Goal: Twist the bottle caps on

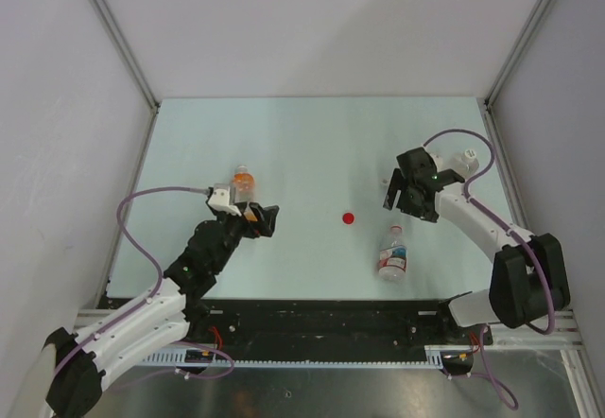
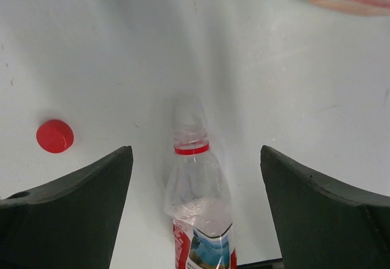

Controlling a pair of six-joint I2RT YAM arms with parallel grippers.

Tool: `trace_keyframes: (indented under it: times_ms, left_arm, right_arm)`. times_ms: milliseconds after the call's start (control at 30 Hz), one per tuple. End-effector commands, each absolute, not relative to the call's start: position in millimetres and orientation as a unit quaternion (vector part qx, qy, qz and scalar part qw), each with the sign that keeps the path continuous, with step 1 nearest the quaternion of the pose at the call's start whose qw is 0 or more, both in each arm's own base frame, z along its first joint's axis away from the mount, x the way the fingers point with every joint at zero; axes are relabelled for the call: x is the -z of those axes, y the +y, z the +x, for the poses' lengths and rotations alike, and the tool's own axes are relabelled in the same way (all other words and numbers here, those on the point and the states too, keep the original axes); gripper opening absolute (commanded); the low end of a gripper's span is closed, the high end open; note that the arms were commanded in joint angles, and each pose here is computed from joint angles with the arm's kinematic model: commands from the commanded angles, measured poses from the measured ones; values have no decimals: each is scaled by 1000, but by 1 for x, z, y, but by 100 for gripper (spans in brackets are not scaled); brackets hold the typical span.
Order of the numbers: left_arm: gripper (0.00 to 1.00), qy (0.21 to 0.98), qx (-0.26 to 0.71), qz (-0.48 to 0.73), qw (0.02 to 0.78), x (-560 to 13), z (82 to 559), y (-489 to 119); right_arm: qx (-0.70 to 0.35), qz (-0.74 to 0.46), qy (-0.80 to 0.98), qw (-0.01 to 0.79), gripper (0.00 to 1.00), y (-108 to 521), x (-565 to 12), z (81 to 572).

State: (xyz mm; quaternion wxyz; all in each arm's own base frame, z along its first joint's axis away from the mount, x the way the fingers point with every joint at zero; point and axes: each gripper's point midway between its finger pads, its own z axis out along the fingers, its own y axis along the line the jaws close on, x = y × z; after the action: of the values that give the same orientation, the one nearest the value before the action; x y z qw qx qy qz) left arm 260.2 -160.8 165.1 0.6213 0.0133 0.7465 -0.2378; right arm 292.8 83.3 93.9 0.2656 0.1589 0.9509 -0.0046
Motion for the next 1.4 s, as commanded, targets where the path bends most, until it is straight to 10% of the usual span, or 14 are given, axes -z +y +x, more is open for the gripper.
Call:
trace_keyframes:
  times_ms: [0, 633, 900, 1367]
  left_arm:
    - [100, 737, 238, 22, 633, -182, 264, -164]
    - [99, 751, 233, 23, 618, -175, 265, -166]
    - [100, 756, 235, 27, 610, -175, 265, -169]
    - [99, 693, 425, 140, 566, -236, 224, -237]
  right_arm:
    - [-4, 177, 958, 225, 89, 94, -76, 284]
    - [10, 165, 973, 161, 65, 109, -16, 268]
    - [16, 166, 967, 192, 34, 107, -30, 272]
    - [-218, -17, 835, 505, 14, 186, -220, 302]
